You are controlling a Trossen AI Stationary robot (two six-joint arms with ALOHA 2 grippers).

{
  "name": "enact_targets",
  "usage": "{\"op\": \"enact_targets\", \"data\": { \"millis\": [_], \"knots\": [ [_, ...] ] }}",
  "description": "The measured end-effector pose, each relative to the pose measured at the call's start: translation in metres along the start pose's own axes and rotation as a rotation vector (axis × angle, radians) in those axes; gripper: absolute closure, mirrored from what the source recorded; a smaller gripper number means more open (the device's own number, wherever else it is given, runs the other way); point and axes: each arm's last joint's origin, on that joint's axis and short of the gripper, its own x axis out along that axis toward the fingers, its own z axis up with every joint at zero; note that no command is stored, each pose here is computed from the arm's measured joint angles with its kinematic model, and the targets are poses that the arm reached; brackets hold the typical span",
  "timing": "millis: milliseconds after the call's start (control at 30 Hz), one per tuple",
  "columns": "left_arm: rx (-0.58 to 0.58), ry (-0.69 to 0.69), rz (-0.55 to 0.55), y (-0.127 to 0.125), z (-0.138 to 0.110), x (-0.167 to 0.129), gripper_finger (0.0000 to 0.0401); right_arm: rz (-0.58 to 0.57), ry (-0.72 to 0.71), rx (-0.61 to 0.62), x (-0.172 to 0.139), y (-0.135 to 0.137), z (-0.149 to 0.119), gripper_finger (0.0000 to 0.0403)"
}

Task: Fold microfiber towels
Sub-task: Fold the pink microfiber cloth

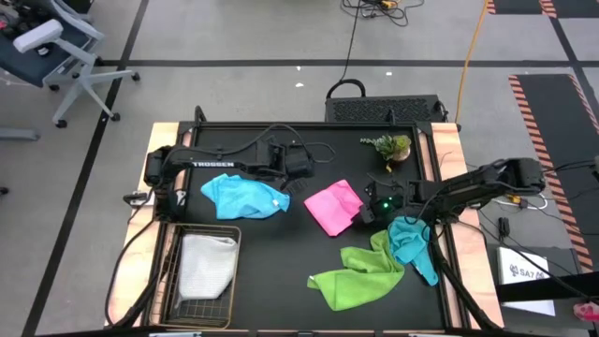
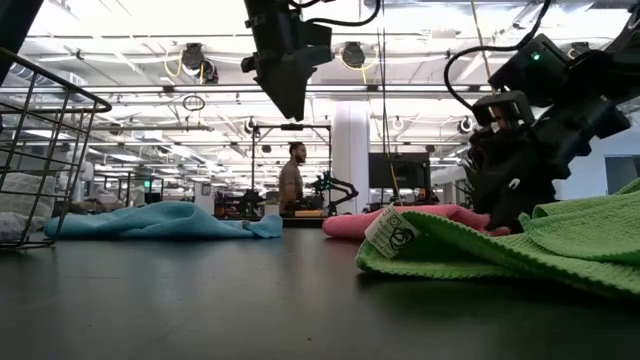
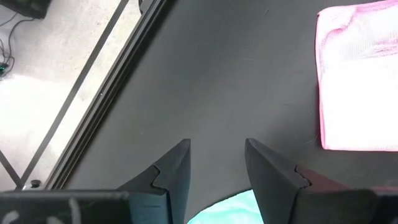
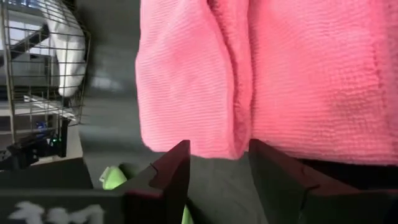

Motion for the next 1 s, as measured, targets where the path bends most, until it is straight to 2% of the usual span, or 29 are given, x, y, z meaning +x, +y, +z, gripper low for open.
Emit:
{"op": "enact_targets", "data": {
  "millis": [200,333,533,700,1000],
  "knots": [
    [0.001,0.0,-0.001,0.0,0.0,0.0,0.0247,0.009,-0.002,0.0,0.008,-0.001,0.002,0.0245],
    [0.001,0.0,-0.001,0.0,0.0,0.0,0.0247,0.009,-0.061,-0.007,0.009,0.001,0.006,0.0253],
    [0.001,0.0,-0.002,0.0,0.0,0.0,0.0247,0.037,-0.083,-0.019,0.009,0.011,0.012,0.0321],
    [0.008,0.0,0.0,0.0,0.0,0.0,0.0247,0.084,-0.111,-0.111,0.006,0.025,0.018,0.0393],
    [0.008,-0.001,0.002,0.0,0.0,0.0,0.0247,-0.019,-0.068,-0.107,0.007,0.022,0.017,0.0401]
  ]
}}
